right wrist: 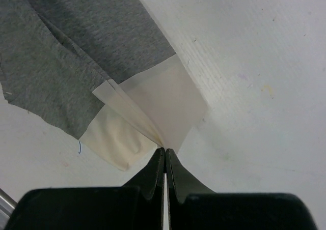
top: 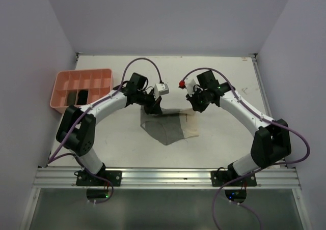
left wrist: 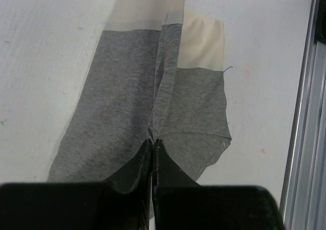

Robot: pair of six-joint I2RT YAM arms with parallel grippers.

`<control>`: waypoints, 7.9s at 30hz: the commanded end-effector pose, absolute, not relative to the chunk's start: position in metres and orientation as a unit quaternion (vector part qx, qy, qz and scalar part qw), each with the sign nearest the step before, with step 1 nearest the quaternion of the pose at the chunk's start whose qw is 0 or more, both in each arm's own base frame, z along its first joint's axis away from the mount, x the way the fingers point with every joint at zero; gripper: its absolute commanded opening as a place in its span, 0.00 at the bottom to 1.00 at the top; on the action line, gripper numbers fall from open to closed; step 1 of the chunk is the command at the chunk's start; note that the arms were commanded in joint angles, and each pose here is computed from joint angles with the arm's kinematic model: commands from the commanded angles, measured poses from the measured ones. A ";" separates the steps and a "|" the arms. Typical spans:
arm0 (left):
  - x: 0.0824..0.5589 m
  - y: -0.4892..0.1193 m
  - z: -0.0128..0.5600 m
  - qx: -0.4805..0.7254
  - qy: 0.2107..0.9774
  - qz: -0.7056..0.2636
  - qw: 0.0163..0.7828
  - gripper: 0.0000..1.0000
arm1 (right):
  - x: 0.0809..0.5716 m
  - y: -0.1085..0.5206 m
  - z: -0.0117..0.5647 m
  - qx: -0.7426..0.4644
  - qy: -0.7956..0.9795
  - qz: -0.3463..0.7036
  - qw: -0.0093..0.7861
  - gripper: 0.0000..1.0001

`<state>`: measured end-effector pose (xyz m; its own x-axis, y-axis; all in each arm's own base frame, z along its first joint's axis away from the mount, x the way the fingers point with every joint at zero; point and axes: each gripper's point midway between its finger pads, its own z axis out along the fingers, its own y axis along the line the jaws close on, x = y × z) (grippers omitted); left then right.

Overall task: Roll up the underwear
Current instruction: Fold the underwear

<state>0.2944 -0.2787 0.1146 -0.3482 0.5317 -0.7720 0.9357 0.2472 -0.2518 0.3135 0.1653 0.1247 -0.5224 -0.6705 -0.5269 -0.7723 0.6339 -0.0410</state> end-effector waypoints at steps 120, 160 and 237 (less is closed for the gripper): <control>0.319 -0.147 0.003 0.310 0.898 -0.114 0.292 1.00 | 0.221 0.171 0.036 0.287 0.938 0.189 0.031 0.27; 0.313 -0.138 -0.007 0.321 0.903 -0.095 0.269 1.00 | 0.214 0.129 0.039 0.274 0.953 0.122 0.051 0.00; 0.180 -0.318 0.043 0.681 0.625 -0.250 0.288 0.00 | 0.189 0.145 0.014 0.257 0.947 0.181 0.060 0.04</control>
